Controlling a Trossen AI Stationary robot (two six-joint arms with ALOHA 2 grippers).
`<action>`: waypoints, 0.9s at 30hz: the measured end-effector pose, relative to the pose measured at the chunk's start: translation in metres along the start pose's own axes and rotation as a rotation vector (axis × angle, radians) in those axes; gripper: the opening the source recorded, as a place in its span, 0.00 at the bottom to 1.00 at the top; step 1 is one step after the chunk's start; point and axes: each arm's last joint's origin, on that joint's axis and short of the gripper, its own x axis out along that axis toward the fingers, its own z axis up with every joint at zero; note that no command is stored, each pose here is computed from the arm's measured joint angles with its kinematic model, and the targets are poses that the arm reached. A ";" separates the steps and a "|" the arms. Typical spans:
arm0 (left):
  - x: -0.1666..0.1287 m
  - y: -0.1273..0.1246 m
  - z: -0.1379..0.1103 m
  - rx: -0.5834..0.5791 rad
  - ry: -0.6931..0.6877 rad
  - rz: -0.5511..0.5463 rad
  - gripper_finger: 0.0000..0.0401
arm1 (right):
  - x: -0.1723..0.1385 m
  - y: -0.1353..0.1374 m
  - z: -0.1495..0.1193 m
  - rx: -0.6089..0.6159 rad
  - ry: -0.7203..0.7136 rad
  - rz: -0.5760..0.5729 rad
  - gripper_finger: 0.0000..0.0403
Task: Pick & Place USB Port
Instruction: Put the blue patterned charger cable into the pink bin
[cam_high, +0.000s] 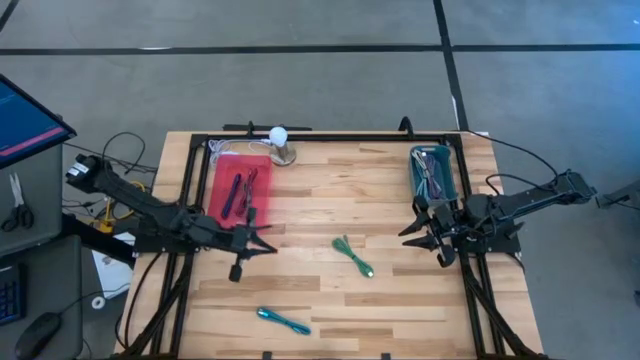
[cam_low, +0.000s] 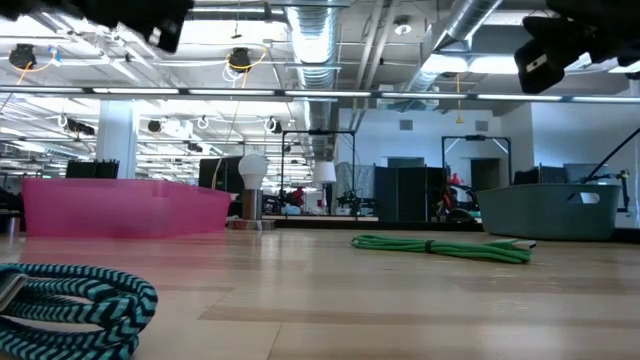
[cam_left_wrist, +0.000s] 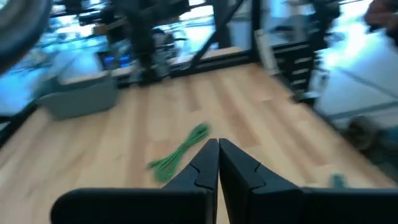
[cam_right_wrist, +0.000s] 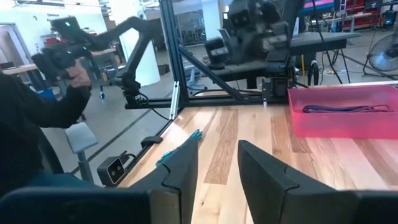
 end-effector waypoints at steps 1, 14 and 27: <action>0.004 -0.002 0.006 0.000 -0.003 -0.037 0.03 | 0.000 0.000 0.000 0.000 0.004 -0.001 0.26; 0.038 -0.007 0.028 0.040 0.363 -0.068 0.02 | 0.000 -0.001 -0.004 0.000 0.037 -0.006 0.26; 0.058 -0.023 0.014 -0.334 0.506 -0.293 0.01 | 0.000 -0.001 -0.005 0.000 0.049 -0.008 0.26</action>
